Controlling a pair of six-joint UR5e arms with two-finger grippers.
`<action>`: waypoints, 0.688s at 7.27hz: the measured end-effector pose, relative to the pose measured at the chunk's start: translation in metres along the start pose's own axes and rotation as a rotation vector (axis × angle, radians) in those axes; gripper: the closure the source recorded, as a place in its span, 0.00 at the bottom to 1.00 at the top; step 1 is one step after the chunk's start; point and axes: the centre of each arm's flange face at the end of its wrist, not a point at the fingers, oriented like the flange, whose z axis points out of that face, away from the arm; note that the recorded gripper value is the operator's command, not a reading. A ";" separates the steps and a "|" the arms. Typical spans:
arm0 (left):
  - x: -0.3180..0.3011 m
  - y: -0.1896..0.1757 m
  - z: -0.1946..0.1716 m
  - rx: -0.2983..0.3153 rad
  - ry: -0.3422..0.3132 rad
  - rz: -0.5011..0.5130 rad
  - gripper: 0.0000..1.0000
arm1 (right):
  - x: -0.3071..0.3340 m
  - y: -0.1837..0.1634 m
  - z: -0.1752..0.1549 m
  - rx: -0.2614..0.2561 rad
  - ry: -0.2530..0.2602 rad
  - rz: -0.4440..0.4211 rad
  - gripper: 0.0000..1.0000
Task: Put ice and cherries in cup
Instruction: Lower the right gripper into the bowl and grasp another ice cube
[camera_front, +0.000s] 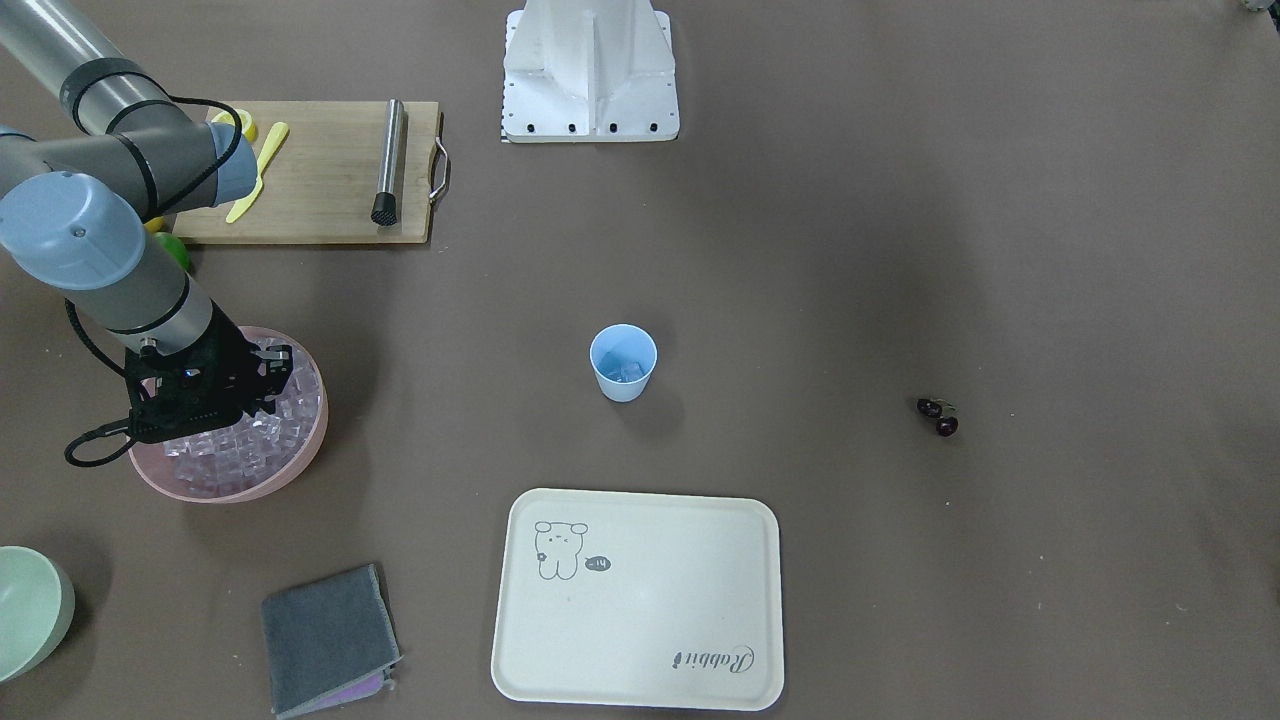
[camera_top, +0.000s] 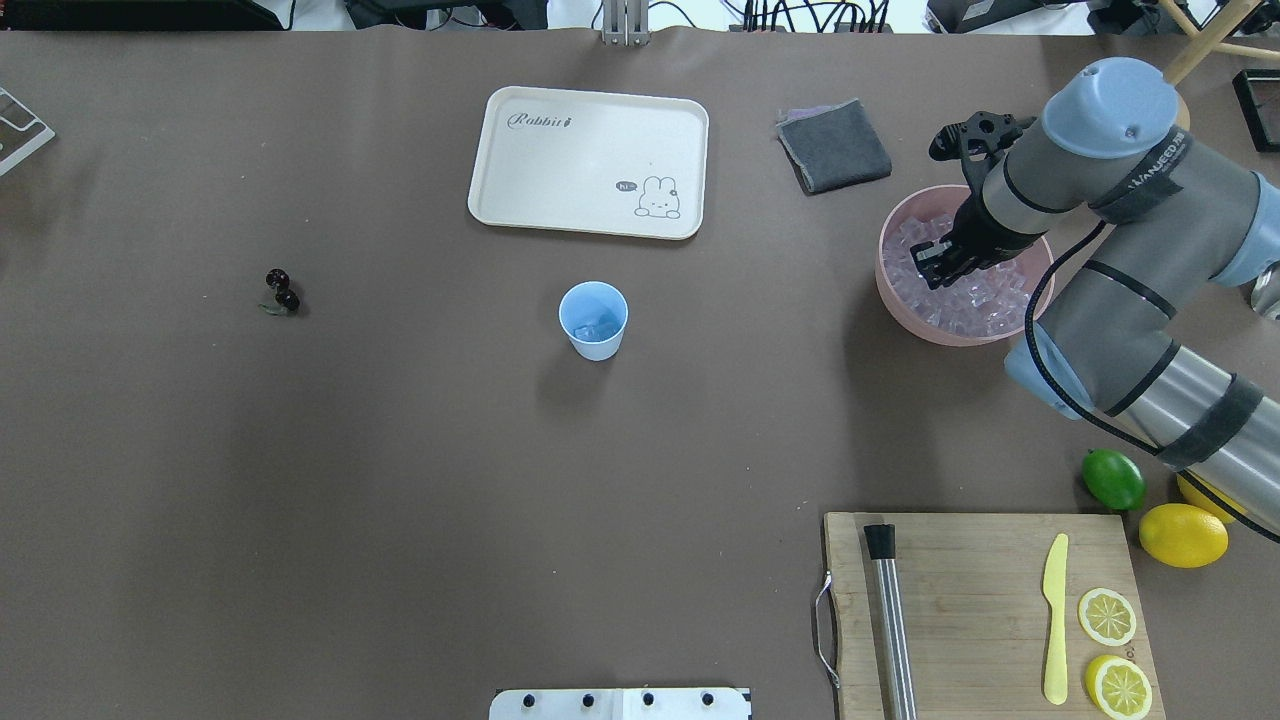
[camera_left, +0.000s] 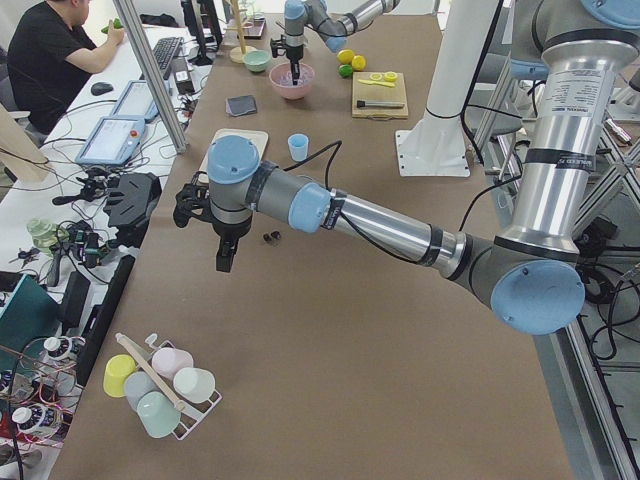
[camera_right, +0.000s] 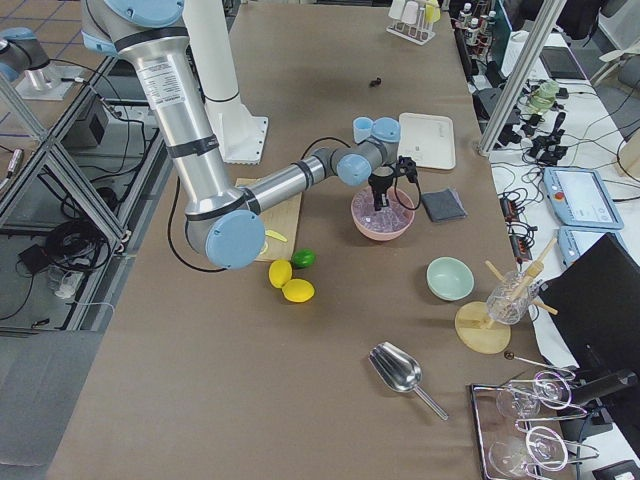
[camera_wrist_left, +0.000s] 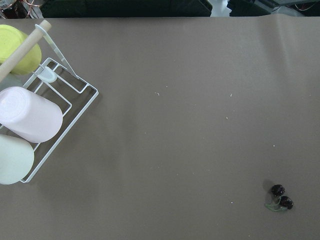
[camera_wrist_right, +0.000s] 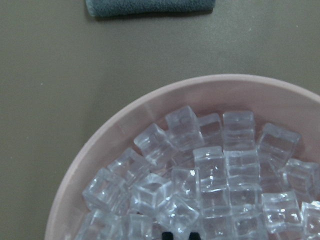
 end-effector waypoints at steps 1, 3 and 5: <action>0.000 0.000 0.000 0.000 0.000 0.000 0.02 | 0.002 0.000 0.000 0.002 0.005 0.001 0.27; 0.001 -0.001 -0.001 0.002 0.001 0.003 0.02 | 0.003 -0.001 0.001 0.003 0.009 0.000 0.32; 0.002 -0.001 -0.002 0.004 0.001 0.004 0.02 | 0.003 -0.002 0.002 0.002 0.012 0.008 0.36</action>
